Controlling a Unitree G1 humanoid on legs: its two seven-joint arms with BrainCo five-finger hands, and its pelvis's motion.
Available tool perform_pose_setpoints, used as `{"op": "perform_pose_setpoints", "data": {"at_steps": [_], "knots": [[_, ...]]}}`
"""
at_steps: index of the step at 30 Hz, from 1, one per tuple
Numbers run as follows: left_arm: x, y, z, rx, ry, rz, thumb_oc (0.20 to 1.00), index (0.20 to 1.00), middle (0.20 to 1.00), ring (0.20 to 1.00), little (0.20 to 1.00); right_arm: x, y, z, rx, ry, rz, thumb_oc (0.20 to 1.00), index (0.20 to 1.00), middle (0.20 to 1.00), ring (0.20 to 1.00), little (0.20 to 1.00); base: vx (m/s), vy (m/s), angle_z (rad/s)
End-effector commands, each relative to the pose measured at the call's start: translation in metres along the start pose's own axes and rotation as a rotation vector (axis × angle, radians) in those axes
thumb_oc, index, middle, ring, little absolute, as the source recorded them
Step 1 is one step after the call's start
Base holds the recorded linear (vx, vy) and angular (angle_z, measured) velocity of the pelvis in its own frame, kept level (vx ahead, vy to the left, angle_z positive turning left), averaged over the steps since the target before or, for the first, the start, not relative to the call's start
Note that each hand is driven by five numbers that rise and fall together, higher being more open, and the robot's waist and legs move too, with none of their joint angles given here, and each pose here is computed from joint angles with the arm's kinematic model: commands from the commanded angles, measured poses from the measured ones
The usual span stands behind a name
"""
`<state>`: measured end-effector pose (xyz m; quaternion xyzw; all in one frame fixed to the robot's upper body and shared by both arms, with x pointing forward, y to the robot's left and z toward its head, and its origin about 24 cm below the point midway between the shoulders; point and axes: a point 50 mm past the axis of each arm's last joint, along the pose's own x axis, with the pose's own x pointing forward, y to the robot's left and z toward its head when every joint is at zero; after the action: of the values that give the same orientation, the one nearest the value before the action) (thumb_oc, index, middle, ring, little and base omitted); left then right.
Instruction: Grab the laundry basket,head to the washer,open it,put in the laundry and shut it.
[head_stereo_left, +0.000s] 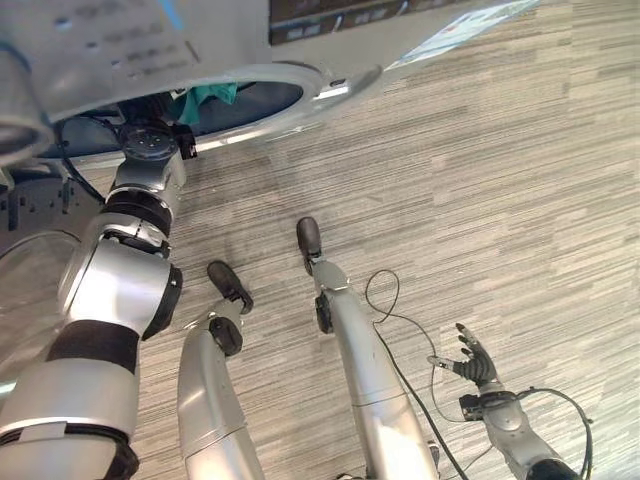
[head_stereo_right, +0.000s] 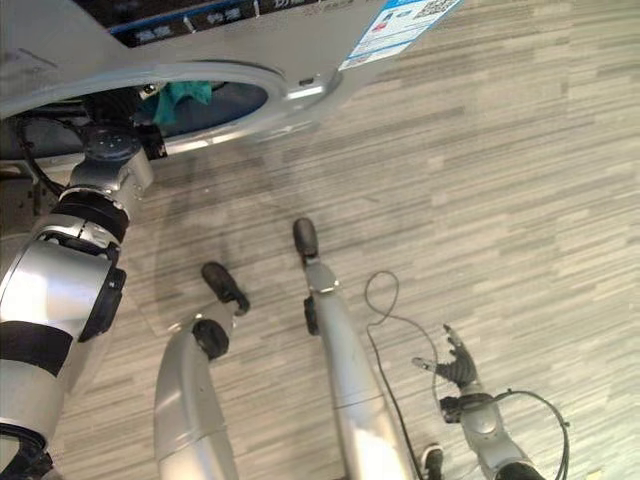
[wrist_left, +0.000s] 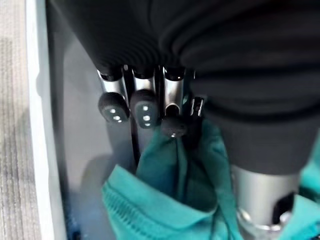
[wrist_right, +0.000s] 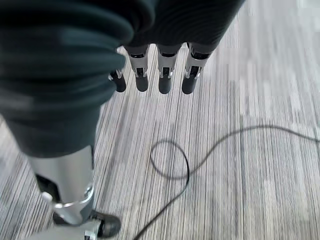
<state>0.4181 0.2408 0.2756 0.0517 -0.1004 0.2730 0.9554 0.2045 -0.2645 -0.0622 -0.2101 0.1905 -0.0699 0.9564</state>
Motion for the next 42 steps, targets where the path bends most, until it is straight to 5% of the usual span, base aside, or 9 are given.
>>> {"op": "perform_pose_setpoints", "data": {"at_steps": [1, 11, 12, 14, 23, 37, 38, 39, 42], "knots": [[0.004, 0.019, 0.097, -0.145, -0.330, -0.008, 1.000, 1.000, 1.000, 1.000, 1.000, -0.017, -0.016, -0.020, 0.009, 0.067, -0.033, 1.000, 1.000, 1.000, 1.000, 1.000, 0.00, 0.000, 0.00], [-0.020, -0.002, 0.157, -0.529, -0.491, -0.142, 1.000, 1.000, 1.000, 1.000, 1.000, -0.020, -0.022, -0.020, 0.022, 0.067, -0.069, 1.000, 1.000, 1.000, 1.000, 1.000, 0.01, 0.031, -0.01], [-0.022, -0.005, 0.159, -0.556, -0.504, -0.178, 0.363, 0.363, 0.363, 0.363, 0.363, -0.020, -0.023, -0.021, 0.021, 0.070, -0.074, 1.000, 1.000, 1.000, 1.000, 1.000, 0.01, 0.018, -0.05], [-0.025, -0.007, 0.160, -0.577, -0.510, -0.198, 0.200, 0.200, 0.200, 0.200, 0.200, -0.022, -0.024, -0.023, 0.017, 0.076, -0.078, 1.000, 1.000, 1.000, 1.000, 1.000, 0.00, 0.009, 0.03], [-0.046, -0.004, 0.210, -0.707, -0.652, -0.257, 0.200, 0.200, 0.200, 0.200, 0.200, -0.016, -0.038, -0.016, -0.013, 0.059, -0.105, 1.000, 1.000, 1.000, 1.000, 1.000, -0.04, 0.035, 0.07], [-0.056, 0.001, 0.219, -0.711, -0.755, -0.258, 0.200, 0.200, 0.200, 0.200, 0.200, -0.024, -0.033, -0.027, -0.020, 0.095, -0.071, 1.000, 1.000, 1.000, 1.000, 1.000, 0.00, 0.004, -0.03], [-0.052, 0.002, 0.215, -0.651, -0.747, -0.225, 0.410, 0.410, 0.410, 0.410, 0.410, -0.024, -0.033, -0.027, -0.026, 0.098, -0.072, 1.000, 1.000, 1.000, 1.000, 1.000, 0.00, 0.000, 0.00], [-0.045, 0.004, 0.210, -0.538, -0.726, -0.174, 1.000, 1.000, 1.000, 1.000, 1.000, -0.022, -0.035, -0.026, -0.035, 0.092, -0.074, 1.000, 1.000, 1.000, 1.000, 1.000, 0.00, 0.000, 0.00], [-0.017, 0.017, 0.183, -0.149, -0.600, -0.080, 1.000, 1.000, 1.000, 1.000, 1.000, -0.017, -0.041, -0.021, -0.049, 0.076, -0.083, 1.000, 1.000, 1.000, 1.000, 1.000, -0.03, -0.015, -0.04]]}}
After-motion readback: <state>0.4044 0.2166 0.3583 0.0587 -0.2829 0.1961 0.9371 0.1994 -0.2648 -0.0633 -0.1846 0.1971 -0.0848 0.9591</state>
